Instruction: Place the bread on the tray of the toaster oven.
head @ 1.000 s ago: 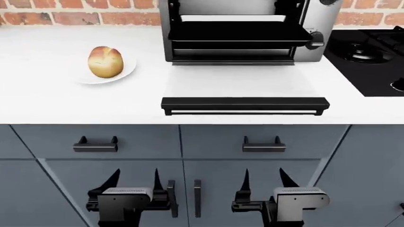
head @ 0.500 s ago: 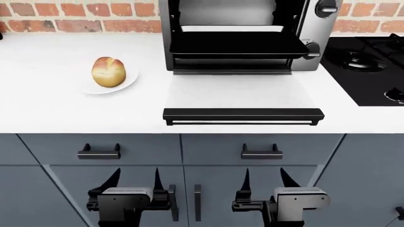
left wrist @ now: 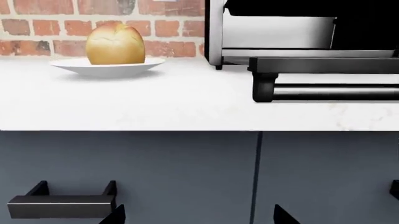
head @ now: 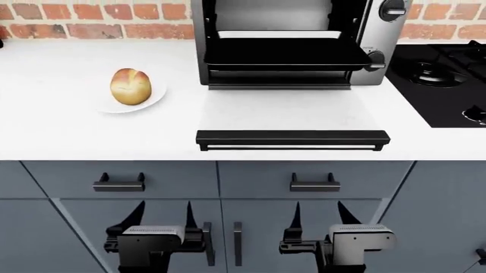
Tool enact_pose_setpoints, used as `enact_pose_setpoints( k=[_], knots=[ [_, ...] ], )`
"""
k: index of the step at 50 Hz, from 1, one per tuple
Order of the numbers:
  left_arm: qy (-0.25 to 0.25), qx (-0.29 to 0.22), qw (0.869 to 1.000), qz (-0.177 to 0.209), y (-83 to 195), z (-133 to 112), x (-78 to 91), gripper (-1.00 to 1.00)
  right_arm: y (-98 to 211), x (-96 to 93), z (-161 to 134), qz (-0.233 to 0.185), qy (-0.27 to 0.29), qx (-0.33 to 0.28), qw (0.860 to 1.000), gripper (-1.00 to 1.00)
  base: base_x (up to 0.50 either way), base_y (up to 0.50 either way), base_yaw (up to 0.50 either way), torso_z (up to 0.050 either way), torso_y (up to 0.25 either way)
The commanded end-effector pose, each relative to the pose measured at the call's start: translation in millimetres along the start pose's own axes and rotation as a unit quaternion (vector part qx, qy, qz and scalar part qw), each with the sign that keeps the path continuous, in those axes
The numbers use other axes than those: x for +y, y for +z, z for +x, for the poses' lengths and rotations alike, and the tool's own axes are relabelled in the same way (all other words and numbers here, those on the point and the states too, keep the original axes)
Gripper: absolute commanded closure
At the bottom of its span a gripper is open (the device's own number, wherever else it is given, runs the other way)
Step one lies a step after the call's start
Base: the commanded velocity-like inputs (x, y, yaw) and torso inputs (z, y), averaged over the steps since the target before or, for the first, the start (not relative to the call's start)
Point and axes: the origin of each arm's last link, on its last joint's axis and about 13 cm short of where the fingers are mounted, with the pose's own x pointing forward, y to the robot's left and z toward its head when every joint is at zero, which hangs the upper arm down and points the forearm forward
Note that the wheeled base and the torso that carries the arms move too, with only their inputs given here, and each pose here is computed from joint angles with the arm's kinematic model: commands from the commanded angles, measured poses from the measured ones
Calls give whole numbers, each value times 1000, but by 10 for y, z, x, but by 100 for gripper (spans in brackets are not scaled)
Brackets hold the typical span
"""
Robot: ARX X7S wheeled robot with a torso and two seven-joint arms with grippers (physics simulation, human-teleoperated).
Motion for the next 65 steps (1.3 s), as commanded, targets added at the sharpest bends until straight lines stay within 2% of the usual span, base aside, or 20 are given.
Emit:
enact_pose_setpoints(
  k=[1, 10, 16, 17, 18, 19, 20, 22, 23, 27, 38, 45, 47, 49, 50, 51, 53, 55, 61, 65],
  knots=[
    [-4, 2, 1000, 0, 7, -7, -5, -100, -10, 0, -12, -1, -1, 3, 1000, -100, 0, 0, 0, 0, 0],
    [-8, -16, 999, -40, -2, -1, -12, -100, -16, 5, -8, 9, -17, -20, 1000, -100, 0, 0, 0, 0, 0],
    [-25, -28, 998, -44, -4, 6, -11, -100, -20, 1, -1, -5, -9, -42, 999, -100, 0, 0, 0, 0, 0],
    [11, -96, 993, -70, 542, 390, -21, -100, -20, 1, 0, -6, -10, -47, 999, -100, 0, 0, 0, 0, 0],
    [-6, -178, 982, -62, 1138, 636, -55, -100, -21, 1, 2, -6, -10, -51, 999, -100, 0, 0, 0, 0, 0],
    [-15, -207, 977, -59, 1484, 617, -62, -100, -22, 1, 2, -9, -10, -54, 998, -100, 0, 0, 0, 0, 0],
    [-19, -150, 987, -52, 1465, 640, -68, -100, -74, -330, -360, -10, -24, 22, 999, -100, 0, 0, 0, 0, 0],
    [-25, -49, 998, -33, 1392, 626, -70, -100, 432, -289, -273, -14, -14, -10, 1000, -100, 0, 0, 0, 0, 0],
    [-27, -51, 998, -32, 1453, 613, -65, -100, 697, -281, -272, -8, -8, -64, 998, -100, 0, 0, 0, 0, 0],
    [-31, -54, 998, -26, 1613, 708, -76, -100, 930, -286, -3, -18, -1, -60, 998, -100, 0, 0, 0, 0, 0],
    [-48, -57, 997, -22, 1896, 771, -68, -100, 1406, -442, 63, -22, 19, -78, 997, -100, 0, 0, 0, 0, 0],
    [-54, -37, 997, -42, 2137, 897, 14, -100, 1801, -509, 319, -21, 47, -61, 997, -100, 0, 0, 0, 0, 0],
    [-52, -29, 997, -45, 2201, 952, 56, -100, 1900, -548, 371, -8, 51, -54, 997, -100, 0, 0, 0, 0, 0],
    [-50, 7, 998, -42, 2253, 1028, 109, -100, 1997, -579, 444, 28, 63, 11, 998, -100, 0, 0, 0, 0, 0],
    [-53, 26, 997, -53, 2256, 1042, 115, -100, 2023, -587, 464, 29, 63, 15, 997, -100, 0, 0, 0, 0, 0],
    [-56, 44, 996, -45, 2298, 1080, 131, -100, 2095, -615, 511, 14, 55, 24, 998, -100, 0, 0, 0, 0, 0],
    [-63, 64, 996, -29, 2463, 1197, 161, -100, 2255, -639, 591, 44, 61, 40, 996, -100, 0, 0, 0, 0, 0],
    [-66, 69, 995, -20, 2582, 1292, 190, -100, 2369, -670, 655, 46, 60, 38, 996, -100, 0, 0, 0, 0, 0],
    [-58, 70, 996, -10, 2921, 1450, 333, -100, 2567, -776, 710, 18, 73, 68, 995, -100, 0, 0, 0, 0, 0],
    [-54, 73, 996, -18, 3062, 1494, 440, -100, 2707, -827, 686, -1, 76, 53, 996, -100, 0, 0, 0, 0, 0]
  ],
)
